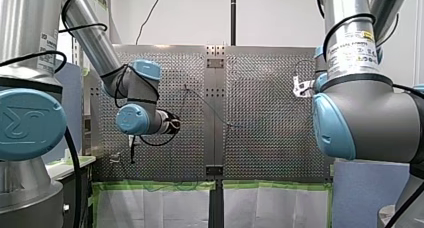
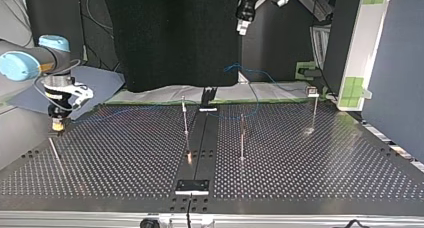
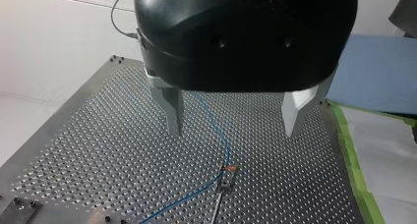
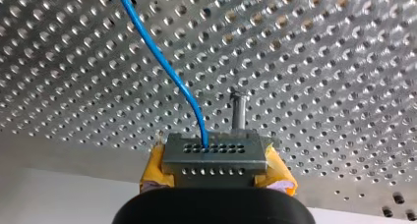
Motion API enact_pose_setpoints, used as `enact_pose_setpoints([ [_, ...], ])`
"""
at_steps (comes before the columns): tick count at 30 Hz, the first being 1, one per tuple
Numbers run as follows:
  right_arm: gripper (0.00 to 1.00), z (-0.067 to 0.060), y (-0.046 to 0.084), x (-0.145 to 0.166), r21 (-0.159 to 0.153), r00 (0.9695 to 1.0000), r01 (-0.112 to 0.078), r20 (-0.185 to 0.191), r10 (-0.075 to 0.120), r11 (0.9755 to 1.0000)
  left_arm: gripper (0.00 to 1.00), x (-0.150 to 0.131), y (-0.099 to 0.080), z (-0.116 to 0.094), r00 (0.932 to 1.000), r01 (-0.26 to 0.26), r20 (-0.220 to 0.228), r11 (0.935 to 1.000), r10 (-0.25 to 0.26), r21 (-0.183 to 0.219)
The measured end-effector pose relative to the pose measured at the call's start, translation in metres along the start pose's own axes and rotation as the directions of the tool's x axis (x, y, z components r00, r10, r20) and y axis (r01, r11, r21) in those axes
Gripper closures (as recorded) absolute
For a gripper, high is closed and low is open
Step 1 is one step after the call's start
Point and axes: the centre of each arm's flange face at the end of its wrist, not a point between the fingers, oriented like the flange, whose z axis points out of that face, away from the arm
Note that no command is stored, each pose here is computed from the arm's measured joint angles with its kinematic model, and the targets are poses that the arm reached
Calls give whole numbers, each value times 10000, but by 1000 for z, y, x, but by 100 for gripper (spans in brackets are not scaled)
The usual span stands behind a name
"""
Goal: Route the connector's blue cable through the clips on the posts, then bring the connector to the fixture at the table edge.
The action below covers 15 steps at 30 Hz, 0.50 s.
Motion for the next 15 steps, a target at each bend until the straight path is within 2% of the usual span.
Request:
enact_pose_setpoints([
  [7,100,4,4,7,441,9999,-23,-117,28,9990,0,0,4,2,9999,-127,-64,9998,126,-147],
  [15,100,7,3,6,1006,9995,-92,-300,123,9949,0,0,7,3,9996,-230,-148,9994,226,-256],
])
